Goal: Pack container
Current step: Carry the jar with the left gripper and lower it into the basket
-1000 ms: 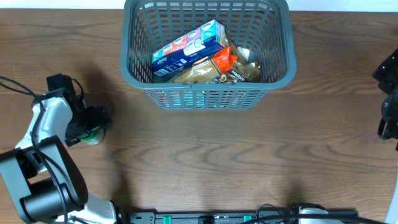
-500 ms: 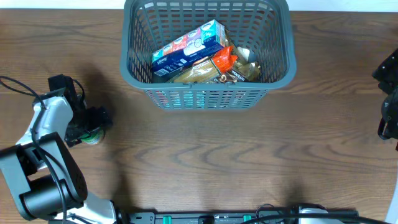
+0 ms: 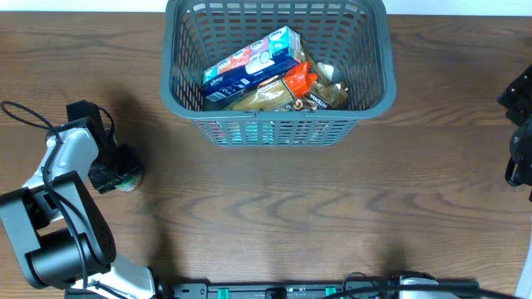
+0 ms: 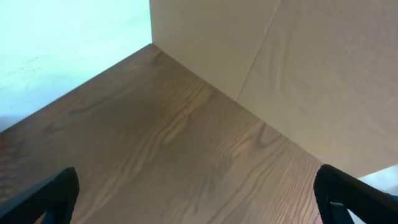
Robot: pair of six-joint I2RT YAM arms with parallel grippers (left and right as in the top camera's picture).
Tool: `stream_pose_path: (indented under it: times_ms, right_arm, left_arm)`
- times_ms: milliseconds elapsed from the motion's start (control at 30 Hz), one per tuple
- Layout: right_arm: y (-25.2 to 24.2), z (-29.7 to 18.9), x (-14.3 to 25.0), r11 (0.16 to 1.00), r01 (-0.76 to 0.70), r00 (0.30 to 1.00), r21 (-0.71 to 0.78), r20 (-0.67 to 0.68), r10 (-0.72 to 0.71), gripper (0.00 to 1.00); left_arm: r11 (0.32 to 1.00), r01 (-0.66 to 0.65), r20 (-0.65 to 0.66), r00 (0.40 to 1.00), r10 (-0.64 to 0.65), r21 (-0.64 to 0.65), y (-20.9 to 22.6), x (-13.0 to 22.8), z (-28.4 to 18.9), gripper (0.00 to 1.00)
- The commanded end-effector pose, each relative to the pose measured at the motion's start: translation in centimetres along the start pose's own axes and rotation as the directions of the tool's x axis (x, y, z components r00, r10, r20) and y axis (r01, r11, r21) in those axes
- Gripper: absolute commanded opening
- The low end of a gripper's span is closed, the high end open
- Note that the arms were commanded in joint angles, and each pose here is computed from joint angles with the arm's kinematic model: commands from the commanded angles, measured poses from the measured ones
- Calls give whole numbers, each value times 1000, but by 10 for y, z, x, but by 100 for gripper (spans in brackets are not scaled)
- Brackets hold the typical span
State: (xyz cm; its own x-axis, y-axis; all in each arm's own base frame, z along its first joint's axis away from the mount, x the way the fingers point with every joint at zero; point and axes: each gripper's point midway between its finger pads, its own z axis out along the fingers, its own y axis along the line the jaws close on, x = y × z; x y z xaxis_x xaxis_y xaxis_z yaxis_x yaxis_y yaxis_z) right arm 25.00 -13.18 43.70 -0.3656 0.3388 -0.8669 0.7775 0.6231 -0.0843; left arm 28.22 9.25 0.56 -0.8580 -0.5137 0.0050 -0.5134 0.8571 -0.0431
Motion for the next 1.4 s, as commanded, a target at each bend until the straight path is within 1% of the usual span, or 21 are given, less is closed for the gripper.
stream_pose_path:
  times_ms: [0, 100, 233, 300, 367, 433, 500, 600, 667, 733, 833, 933, 1000, 1167, 1267, 1367]
  right_arm:
    - [-5, 0, -3, 1000, -18, 1000, 19, 10, 17, 99]
    - [-5, 0, -3, 1000, -17, 1000, 19, 10, 17, 99]
    - [-5, 0, -3, 1000, -17, 1000, 19, 10, 17, 99]
    - [-5, 0, -3, 1000, -17, 1000, 19, 10, 17, 99]
    - [-5, 0, -3, 1000, -17, 1000, 19, 10, 17, 99]
    - [-5, 0, -3, 1000, -17, 1000, 19, 10, 17, 99]
    - [-5, 0, -3, 1000, -17, 1000, 19, 10, 17, 99]
    - [-5, -1, -3, 1000, -17, 1000, 19, 10, 17, 99]
    - [-5, -1, -3, 1000, -18, 1000, 19, 10, 18, 99]
    - [-5, -1, -3, 1000, -18, 1000, 19, 10, 18, 99]
    - [-5, -1, -3, 1000, -17, 1000, 19, 10, 17, 99]
    - [-5, -1, -3, 1000, -17, 1000, 19, 10, 17, 99]
    - [-5, 0, -3, 1000, -17, 1000, 19, 10, 17, 99]
    - [-5, 0, -3, 1000, -17, 1000, 19, 10, 17, 99]
    - [-5, 0, -3, 1000, -18, 1000, 19, 10, 17, 99]
    - [-5, 0, -3, 1000, -17, 1000, 19, 10, 17, 99]
  left_arm:
    - [1000, 2, -3, 1000, -2, -5, 2, -1, 1, 6]
    - [1000, 1, 26, 1000, -1, 1, 0, -10, -11, 6]
    - [1000, -4, 108, 994, 2, 16, -7, -33, -52, 6]
    - [1000, -12, 176, 984, 7, 29, -11, -48, -82, 6]
    - [999, -21, 274, 962, 7, 47, -16, -67, -122, 6]
    - [997, -31, 378, 926, 4, 66, -22, -83, -166, 6]
    - [993, -57, 501, 865, -2, 102, -30, -96, -221, 6]
    - [972, -142, 651, 759, -15, 187, -49, -101, -299, 6]
    - [946, -226, 733, 680, -19, 234, -65, -95, -350, 6]
    - [915, -310, 791, 612, -17, 259, -81, -84, -391, 6]
    - [861, -427, 837, 547, 2, 276, -108, -63, -428, 6]
    - [782, -551, 860, 509, 40, 290, -144, -40, -446, 6]
    - [715, -647, 874, 475, 103, 267, -171, -23, -449, 6]
    - [541, -822, 882, 376, 283, 177, -240, 18, -433, 6]
    - [500, -852, 861, 367, 351, 159, -271, 30, -413, 6]
    - [486, -862, 828, 373, 419, 142, -299, 34, -386, 6]
